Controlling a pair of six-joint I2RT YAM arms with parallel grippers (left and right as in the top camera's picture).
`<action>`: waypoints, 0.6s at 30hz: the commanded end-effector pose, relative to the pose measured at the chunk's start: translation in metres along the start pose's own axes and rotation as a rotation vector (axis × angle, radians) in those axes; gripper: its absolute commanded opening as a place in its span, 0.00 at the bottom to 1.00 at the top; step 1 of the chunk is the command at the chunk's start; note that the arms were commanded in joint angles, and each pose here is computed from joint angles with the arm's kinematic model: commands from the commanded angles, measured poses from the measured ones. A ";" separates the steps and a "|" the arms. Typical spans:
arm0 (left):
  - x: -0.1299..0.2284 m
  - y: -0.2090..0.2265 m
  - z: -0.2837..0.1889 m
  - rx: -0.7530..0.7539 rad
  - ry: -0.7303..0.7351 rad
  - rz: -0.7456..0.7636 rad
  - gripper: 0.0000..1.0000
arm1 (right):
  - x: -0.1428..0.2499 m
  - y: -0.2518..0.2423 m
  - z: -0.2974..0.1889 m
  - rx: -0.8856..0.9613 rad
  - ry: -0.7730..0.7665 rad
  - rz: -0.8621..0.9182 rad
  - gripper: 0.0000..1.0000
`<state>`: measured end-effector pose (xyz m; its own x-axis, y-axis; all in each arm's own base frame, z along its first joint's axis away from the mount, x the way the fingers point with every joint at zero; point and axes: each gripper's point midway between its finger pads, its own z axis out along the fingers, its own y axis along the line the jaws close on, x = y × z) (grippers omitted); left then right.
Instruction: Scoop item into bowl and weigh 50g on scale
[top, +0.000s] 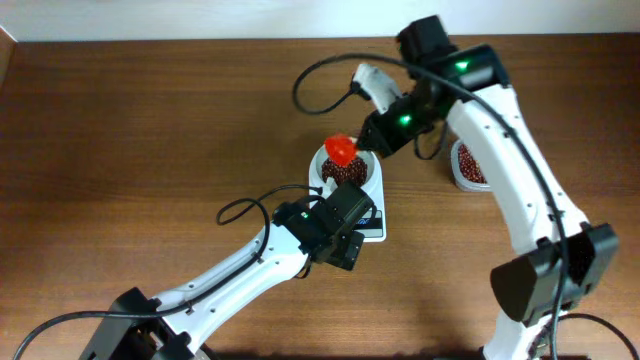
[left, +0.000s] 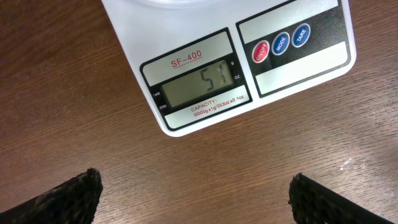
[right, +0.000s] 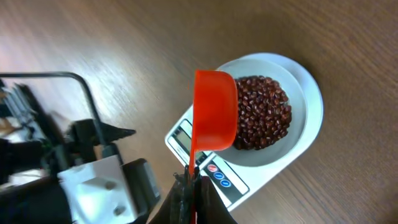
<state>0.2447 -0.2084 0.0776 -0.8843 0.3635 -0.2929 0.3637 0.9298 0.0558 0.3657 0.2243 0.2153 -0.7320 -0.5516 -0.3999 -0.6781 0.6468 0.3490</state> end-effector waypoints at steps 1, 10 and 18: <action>0.002 0.003 0.003 -0.016 0.008 -0.003 0.99 | 0.006 0.001 0.021 0.050 0.070 -0.046 0.04; 0.002 0.003 0.003 -0.016 0.008 -0.003 0.99 | 0.028 -0.006 0.049 0.048 0.157 -0.022 0.04; 0.002 0.003 0.003 -0.016 0.008 -0.003 0.99 | 0.039 -0.010 0.061 0.042 0.182 -0.010 0.04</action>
<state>0.2447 -0.2084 0.0776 -0.8843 0.3635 -0.2929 0.3637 0.9298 0.0558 0.3494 0.2290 0.1515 -0.7316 -0.6316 -0.2566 -0.6813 0.6637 0.3089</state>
